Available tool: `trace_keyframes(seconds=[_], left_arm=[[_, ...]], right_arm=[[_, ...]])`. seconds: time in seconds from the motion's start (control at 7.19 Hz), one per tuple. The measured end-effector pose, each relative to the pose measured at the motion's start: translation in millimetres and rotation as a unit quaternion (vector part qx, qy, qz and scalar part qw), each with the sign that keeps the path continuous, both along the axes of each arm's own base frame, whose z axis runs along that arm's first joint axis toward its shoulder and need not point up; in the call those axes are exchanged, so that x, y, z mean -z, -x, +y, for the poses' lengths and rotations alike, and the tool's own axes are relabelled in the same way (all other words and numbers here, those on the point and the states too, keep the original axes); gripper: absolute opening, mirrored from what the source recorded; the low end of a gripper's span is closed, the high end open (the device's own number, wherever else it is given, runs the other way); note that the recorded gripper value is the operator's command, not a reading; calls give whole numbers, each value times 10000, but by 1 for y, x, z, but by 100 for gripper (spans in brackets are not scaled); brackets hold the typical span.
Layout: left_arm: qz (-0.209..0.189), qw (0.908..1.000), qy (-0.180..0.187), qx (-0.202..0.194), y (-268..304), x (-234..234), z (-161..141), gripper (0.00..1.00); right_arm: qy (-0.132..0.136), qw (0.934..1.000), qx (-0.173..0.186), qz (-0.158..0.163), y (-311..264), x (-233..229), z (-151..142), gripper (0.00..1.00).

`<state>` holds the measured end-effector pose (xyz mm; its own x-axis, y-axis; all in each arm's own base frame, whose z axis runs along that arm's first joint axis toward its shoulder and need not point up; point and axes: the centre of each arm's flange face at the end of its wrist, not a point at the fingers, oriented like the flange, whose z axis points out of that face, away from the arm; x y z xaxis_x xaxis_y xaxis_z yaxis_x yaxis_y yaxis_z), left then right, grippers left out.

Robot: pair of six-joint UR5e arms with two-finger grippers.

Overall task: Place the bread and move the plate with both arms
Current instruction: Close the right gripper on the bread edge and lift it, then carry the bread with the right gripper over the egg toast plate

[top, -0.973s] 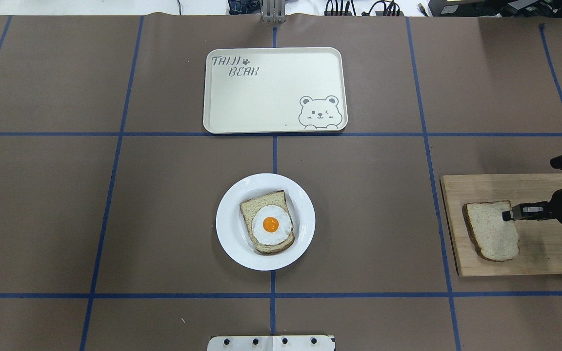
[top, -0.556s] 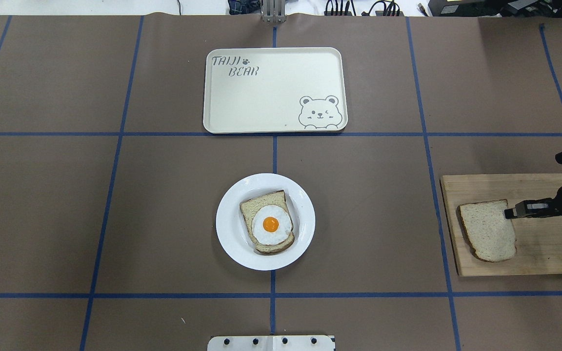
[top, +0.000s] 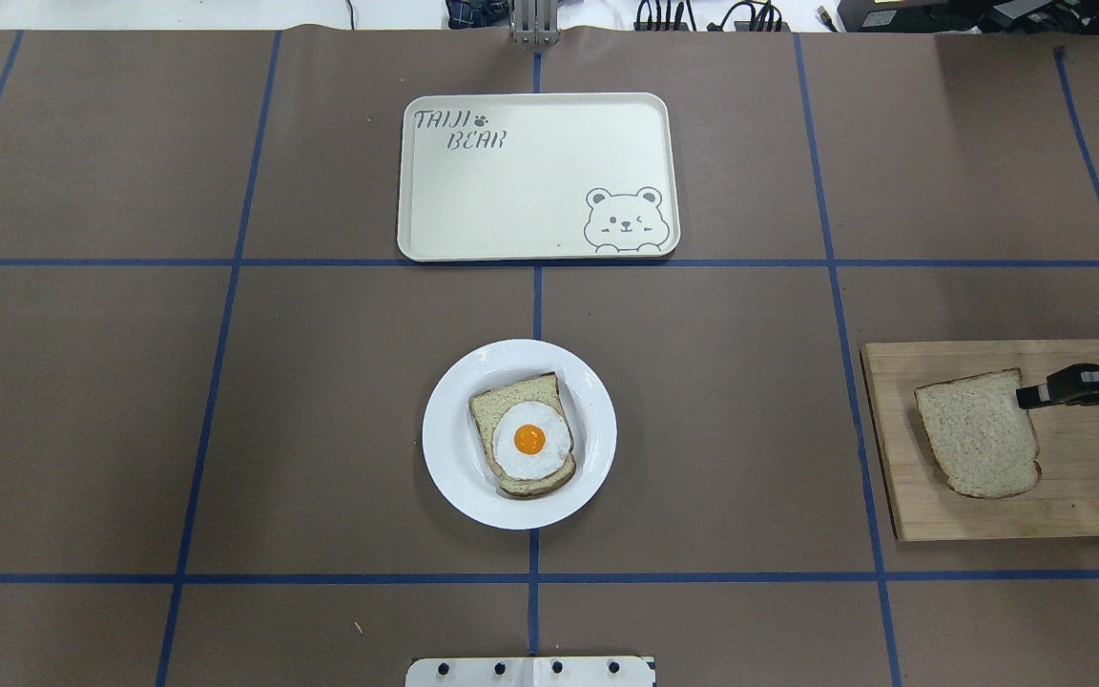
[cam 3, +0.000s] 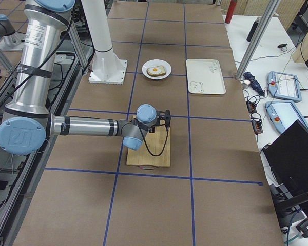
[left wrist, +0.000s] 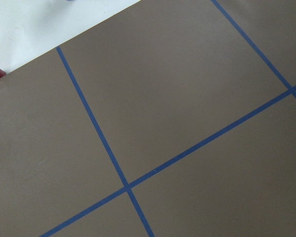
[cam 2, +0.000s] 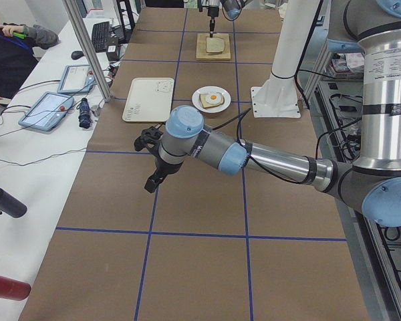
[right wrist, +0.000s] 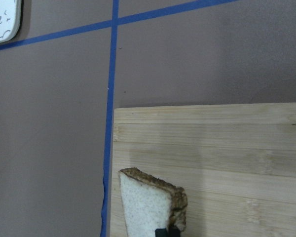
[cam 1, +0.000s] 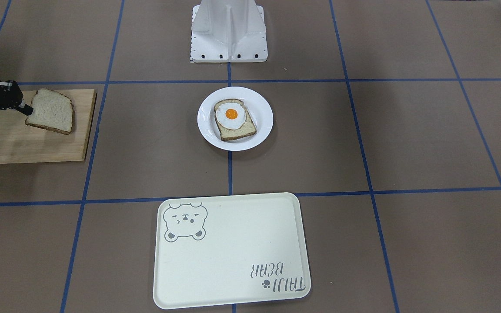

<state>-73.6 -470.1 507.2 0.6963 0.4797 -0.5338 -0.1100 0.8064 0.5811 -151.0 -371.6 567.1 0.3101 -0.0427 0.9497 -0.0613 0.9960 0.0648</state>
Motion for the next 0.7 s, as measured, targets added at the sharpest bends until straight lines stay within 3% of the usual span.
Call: trace_keyframes(seconds=[0.42, 0.7], left_arm=[[17, 10000, -5, 32, 0, 1, 0, 99], [34, 10000, 18, 61, 0, 1, -1, 99]], right_arm=[[-306, 9989, 25, -360, 5, 45, -38, 0], [-887, 9937, 41, -682, 28, 112, -81, 0]])
